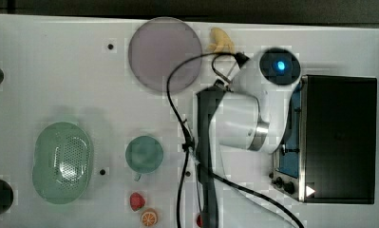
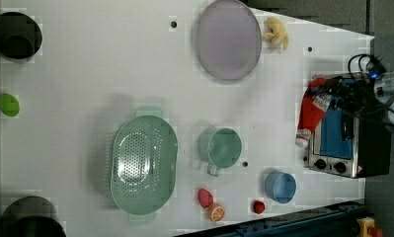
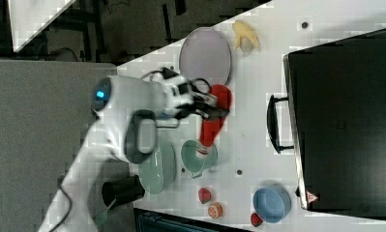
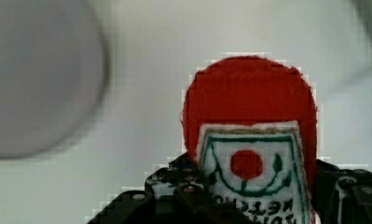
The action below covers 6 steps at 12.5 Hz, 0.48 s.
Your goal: Pick ketchup from strainer and place it on the table
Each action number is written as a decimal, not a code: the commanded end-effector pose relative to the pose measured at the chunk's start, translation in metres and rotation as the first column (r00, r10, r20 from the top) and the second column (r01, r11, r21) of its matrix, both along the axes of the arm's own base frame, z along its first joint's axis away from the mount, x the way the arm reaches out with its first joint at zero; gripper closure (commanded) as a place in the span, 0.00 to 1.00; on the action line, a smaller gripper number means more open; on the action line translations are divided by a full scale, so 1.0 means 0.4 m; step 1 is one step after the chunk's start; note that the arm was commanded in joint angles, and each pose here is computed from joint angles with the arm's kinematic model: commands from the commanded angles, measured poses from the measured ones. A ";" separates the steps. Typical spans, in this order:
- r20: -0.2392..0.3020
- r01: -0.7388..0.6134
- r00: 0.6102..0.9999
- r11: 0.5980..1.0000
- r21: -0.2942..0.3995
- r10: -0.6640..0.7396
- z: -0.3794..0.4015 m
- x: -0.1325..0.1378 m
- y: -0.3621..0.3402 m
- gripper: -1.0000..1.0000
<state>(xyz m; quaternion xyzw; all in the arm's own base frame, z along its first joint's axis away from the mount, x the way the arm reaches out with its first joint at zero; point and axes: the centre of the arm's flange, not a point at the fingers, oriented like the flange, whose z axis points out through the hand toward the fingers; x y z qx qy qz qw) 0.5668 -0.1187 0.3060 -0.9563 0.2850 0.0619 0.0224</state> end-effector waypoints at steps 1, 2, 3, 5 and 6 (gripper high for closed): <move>0.029 -0.162 0.986 0.986 0.025 0.161 -0.057 -0.012 0.167 0.41; 0.020 -0.162 0.987 0.986 0.032 0.162 -0.099 -0.032 0.172 0.41; 0.009 -0.162 0.987 0.986 0.042 0.161 -0.141 -0.049 0.177 0.41; 0.006 -0.157 0.988 0.986 0.059 0.157 -0.213 -0.067 0.183 0.41; 0.014 -0.151 0.988 0.986 0.063 0.151 -0.238 -0.070 0.180 0.37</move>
